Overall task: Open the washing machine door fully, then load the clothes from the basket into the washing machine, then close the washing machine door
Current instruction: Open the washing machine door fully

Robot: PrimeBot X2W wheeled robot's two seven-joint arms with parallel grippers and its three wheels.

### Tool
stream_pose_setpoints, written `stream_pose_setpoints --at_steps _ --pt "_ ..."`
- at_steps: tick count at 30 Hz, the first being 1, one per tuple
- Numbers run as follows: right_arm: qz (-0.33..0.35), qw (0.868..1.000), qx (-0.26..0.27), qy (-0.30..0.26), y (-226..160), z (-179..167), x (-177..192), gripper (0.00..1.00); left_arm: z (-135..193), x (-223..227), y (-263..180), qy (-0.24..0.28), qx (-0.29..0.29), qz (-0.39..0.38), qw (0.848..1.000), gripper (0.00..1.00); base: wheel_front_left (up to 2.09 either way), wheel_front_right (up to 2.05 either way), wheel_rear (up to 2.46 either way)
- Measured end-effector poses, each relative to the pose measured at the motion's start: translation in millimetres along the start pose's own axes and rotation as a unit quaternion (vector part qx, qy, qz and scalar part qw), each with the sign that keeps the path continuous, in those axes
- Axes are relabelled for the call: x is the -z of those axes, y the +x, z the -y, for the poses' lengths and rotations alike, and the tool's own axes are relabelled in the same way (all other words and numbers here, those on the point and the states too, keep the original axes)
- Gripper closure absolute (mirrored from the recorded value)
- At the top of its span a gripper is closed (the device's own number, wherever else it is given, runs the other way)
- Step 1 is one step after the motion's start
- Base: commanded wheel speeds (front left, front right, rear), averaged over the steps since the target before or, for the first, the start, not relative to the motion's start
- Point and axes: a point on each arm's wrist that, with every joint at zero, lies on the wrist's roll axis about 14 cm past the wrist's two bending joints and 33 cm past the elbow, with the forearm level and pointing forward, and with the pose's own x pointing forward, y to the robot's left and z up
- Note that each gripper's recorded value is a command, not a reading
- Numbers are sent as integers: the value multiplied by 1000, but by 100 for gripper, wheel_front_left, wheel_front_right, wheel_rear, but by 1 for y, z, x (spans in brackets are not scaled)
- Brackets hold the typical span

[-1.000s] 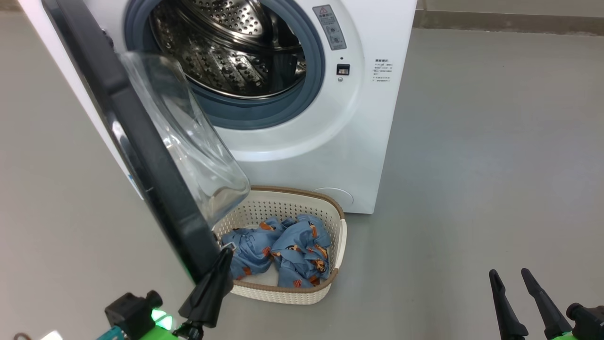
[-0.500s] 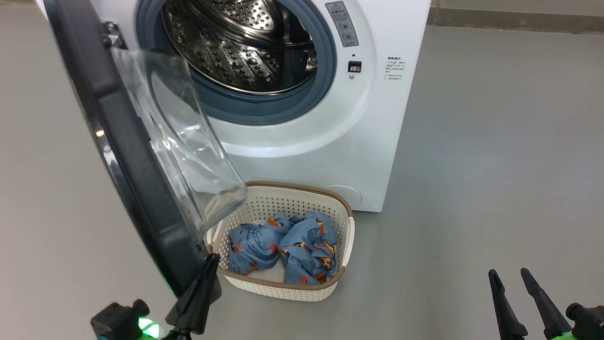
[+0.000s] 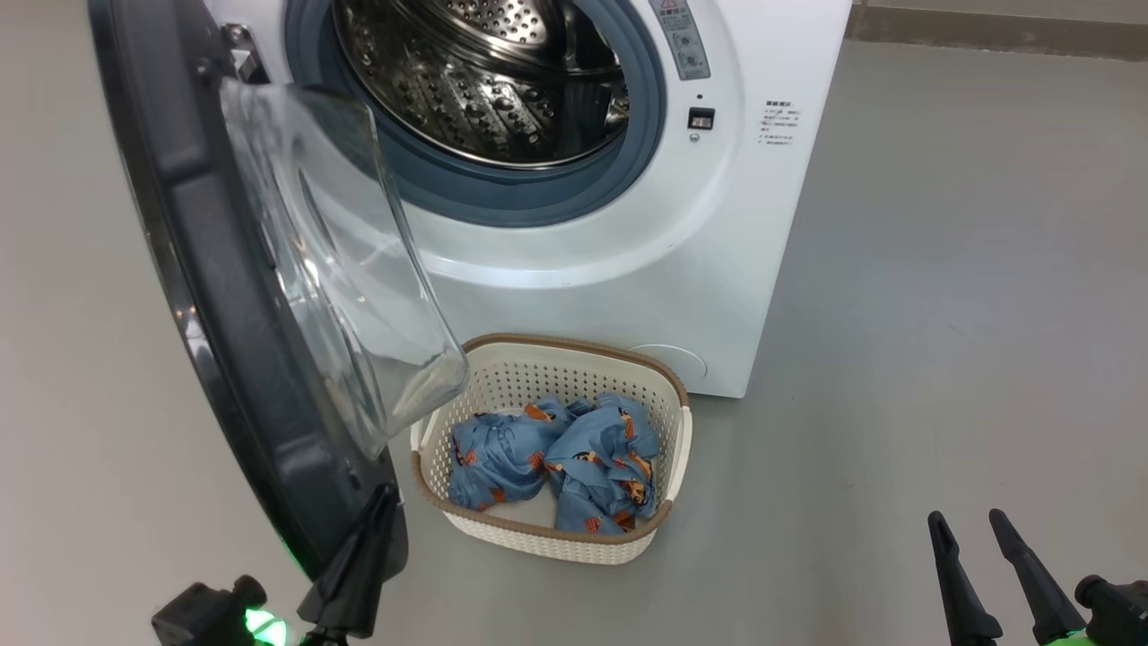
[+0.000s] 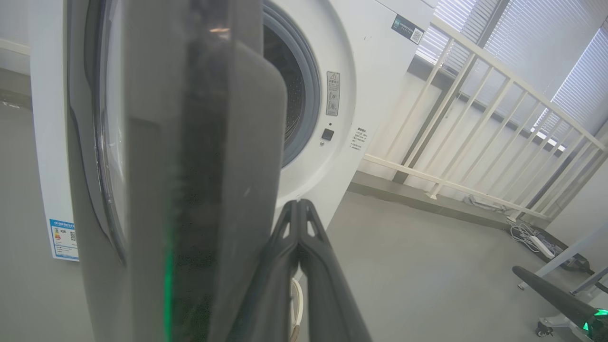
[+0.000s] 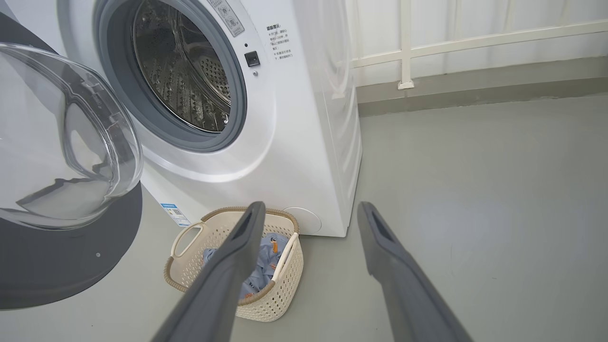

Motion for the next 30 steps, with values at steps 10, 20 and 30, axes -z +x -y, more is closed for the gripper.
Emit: stream_pose_setpoints --at_steps 10,20,30 --pt "-5 1000 -9 2 5 -6 3 0 -19 -11 -7 15 -42 15 999 100 0 0 0" --pt "-8 1000 -16 3 10 -10 6 0 -43 -23 -17 40 -84 23 995 100 0 0 0" --pt "-10 1000 -24 4 12 -15 7 0 -83 -33 -26 74 -143 22 987 100 0 0 0"
